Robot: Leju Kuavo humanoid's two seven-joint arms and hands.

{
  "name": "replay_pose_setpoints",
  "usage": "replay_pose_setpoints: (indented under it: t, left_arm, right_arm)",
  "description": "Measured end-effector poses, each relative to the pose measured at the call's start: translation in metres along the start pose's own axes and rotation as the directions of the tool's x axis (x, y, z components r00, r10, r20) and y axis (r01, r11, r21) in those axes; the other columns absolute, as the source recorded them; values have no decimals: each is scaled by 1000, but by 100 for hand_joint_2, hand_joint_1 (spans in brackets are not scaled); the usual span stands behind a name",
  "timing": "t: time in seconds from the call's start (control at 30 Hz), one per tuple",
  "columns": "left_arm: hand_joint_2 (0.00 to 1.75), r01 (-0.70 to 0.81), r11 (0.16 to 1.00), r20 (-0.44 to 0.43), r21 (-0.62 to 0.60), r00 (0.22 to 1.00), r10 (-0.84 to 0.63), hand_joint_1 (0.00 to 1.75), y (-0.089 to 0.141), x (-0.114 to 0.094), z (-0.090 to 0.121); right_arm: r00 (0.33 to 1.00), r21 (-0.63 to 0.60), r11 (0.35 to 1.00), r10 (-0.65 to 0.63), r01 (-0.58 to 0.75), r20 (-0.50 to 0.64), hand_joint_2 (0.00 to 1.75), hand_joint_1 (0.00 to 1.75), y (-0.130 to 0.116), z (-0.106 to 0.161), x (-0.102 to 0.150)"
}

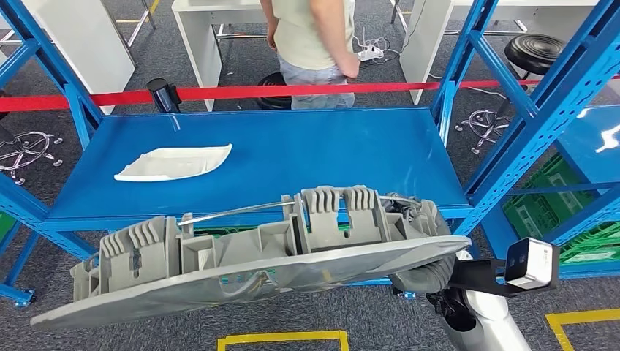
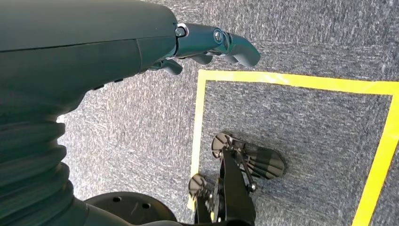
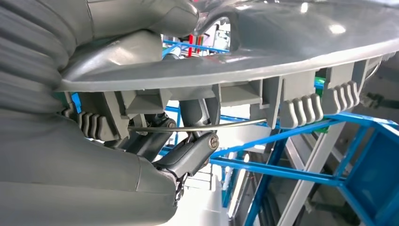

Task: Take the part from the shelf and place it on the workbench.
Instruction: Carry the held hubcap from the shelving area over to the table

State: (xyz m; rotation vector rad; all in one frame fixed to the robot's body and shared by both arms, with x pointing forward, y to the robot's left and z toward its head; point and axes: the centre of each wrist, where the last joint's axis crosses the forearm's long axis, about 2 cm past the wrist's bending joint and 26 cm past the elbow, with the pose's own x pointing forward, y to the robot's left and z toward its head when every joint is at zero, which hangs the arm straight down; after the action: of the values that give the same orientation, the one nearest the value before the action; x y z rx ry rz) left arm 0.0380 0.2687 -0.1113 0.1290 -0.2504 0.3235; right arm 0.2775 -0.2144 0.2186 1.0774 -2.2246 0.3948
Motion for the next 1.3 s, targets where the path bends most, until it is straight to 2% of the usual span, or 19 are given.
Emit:
replay_pose_setpoints:
  t: [0.37, 0.7, 1.3]
  left_arm:
    - [175, -6, 1000, 1, -7, 1000, 6, 0, 1, 0, 0]
    - [175, -2, 1000, 40, 9, 999, 1, 0, 10, 4, -2]
    - [175, -9, 1000, 56, 26, 998, 8, 0, 16, 6, -3]
  right_arm:
    - [999, 18, 999, -34, 34, -10, 175, 175, -2, 5, -4]
    - [997, 28, 997, -73, 73, -8, 175, 175, -5, 13, -12]
    - [998, 80, 995, -58, 57, 11, 175, 175, 1, 6, -13]
